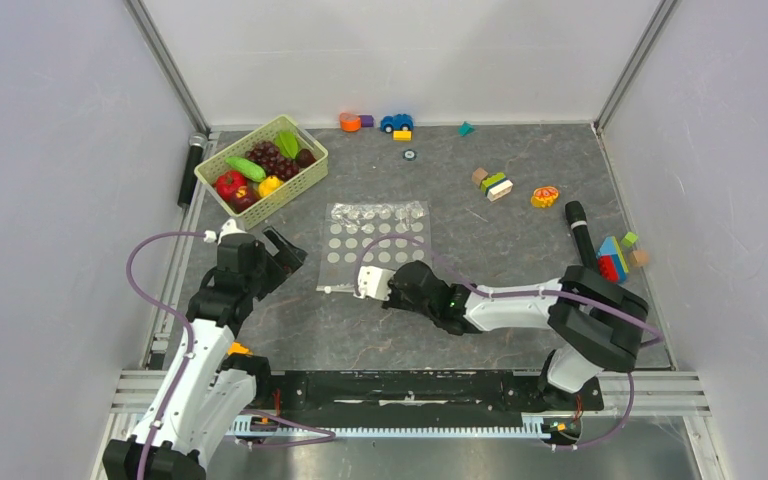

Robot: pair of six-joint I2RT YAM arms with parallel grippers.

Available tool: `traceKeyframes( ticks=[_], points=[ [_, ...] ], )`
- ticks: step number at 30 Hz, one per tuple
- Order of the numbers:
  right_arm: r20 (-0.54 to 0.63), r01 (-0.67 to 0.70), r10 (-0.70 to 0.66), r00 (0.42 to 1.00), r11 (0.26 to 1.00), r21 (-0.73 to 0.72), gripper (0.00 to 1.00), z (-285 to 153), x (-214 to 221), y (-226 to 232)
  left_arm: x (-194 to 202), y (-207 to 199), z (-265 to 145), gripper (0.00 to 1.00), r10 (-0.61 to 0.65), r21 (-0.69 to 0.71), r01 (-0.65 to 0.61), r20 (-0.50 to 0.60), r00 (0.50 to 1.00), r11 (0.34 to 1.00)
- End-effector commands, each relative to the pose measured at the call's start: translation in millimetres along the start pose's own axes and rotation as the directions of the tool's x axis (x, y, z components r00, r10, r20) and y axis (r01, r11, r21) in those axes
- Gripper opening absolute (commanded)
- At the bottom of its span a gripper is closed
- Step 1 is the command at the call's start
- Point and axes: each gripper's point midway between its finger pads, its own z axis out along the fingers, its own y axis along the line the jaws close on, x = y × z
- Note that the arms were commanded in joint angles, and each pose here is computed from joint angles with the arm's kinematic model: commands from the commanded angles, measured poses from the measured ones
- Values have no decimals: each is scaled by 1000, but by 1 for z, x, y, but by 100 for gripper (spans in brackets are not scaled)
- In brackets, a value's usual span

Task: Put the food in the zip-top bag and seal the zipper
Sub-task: Pick up the zipper food storage bag at the center of the board, then open the zipper of the food storage bag at the center of the board.

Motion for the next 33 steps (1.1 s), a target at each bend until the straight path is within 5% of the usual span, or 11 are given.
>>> traceKeyframes(
  ticks=[1, 12, 26, 33],
  points=[
    [172, -158, 126, 977, 969, 187, 0, -21, -34, -42, 1, -18, -3, 100, -8, 95, 9, -16, 1000, 995],
    [290, -385, 300, 909, 871, 306, 0, -39, -44, -71, 28, -78, -20, 100, 90, 444, -42, -87, 992, 895],
    [349, -527, 430, 833, 808, 262, 0, -44, -60, -77, 84, -115, 10, 100, 252, 404, -197, -89, 964, 893],
    [371, -543, 447, 814, 813, 212, 0, -46, -67, -74, 79, -123, 33, 100, 157, 386, -131, -38, 987, 913]
  ],
)
